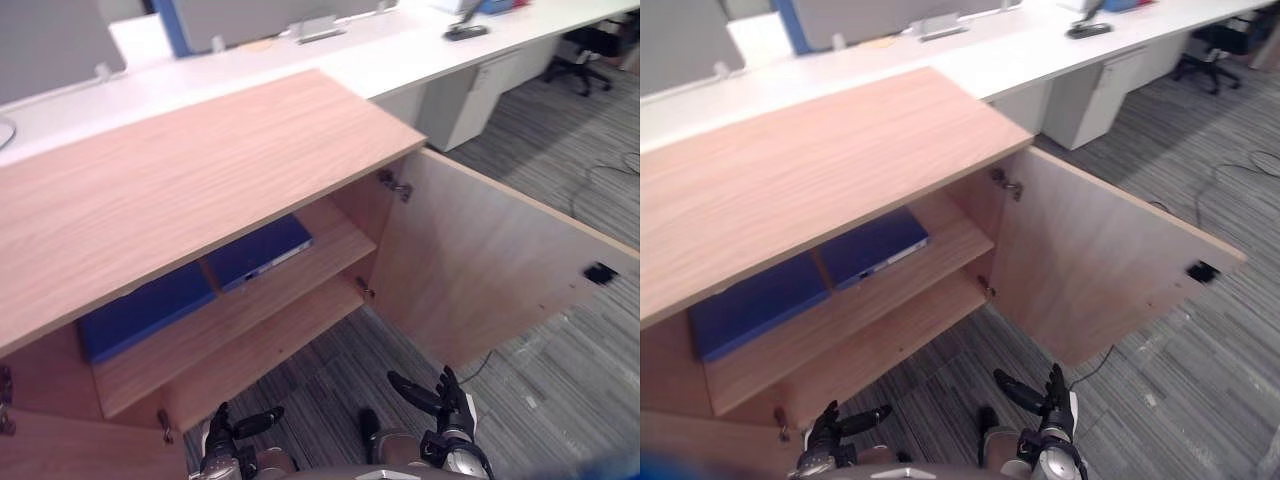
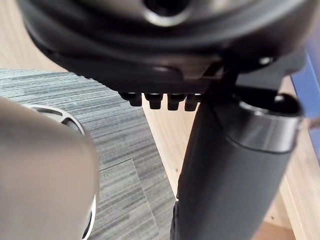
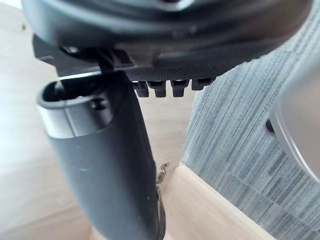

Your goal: Walk over to the cabinet, pick up the folder, carry it to the office cabinet, place the folder inside the office cabinet, then close the office cabinet door

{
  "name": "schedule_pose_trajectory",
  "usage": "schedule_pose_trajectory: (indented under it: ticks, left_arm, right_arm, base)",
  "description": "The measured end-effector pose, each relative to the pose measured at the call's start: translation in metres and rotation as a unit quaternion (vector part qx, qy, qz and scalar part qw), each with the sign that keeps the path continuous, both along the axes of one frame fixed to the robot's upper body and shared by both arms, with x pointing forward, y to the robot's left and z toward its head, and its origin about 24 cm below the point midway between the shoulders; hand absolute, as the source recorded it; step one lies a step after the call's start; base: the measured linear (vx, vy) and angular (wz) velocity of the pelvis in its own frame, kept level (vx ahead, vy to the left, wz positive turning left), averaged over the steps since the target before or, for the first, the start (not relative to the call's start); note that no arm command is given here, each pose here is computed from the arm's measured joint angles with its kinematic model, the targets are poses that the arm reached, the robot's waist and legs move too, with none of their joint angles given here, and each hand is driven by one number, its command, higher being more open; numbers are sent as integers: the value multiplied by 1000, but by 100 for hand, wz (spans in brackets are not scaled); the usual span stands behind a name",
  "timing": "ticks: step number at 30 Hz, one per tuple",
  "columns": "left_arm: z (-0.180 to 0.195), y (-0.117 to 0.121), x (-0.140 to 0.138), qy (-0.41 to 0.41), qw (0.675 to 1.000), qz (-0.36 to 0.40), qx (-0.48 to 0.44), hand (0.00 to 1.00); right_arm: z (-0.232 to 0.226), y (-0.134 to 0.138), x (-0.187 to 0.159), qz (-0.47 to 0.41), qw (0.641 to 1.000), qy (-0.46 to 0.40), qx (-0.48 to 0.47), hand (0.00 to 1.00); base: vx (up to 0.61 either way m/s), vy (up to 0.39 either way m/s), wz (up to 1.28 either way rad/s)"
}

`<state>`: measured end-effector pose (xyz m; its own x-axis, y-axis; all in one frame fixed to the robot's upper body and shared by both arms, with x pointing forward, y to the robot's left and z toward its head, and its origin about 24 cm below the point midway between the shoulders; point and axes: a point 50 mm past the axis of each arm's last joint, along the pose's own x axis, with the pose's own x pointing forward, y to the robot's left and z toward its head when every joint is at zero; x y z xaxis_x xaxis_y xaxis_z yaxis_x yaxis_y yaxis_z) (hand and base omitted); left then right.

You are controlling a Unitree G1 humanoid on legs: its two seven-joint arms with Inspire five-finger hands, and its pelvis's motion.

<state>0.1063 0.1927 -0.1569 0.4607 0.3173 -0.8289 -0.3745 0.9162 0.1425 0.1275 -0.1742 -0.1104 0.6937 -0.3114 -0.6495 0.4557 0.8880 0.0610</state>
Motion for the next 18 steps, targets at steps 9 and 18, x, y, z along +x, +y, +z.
schedule_pose_trajectory:
  ticks: [9, 18]
  left_arm:
    - [-8, 0, -20, 47, 999, -21, -13, 100]
    - [-8, -4, -15, 48, 997, -67, -7, 100]
  right_arm:
    - [-24, -27, -30, -60, 995, 78, 2, 100]
    - [-21, -58, -31, -96, 991, 83, -31, 100]
  base:
    - [12, -189, -83]
    - [19, -45, -18]
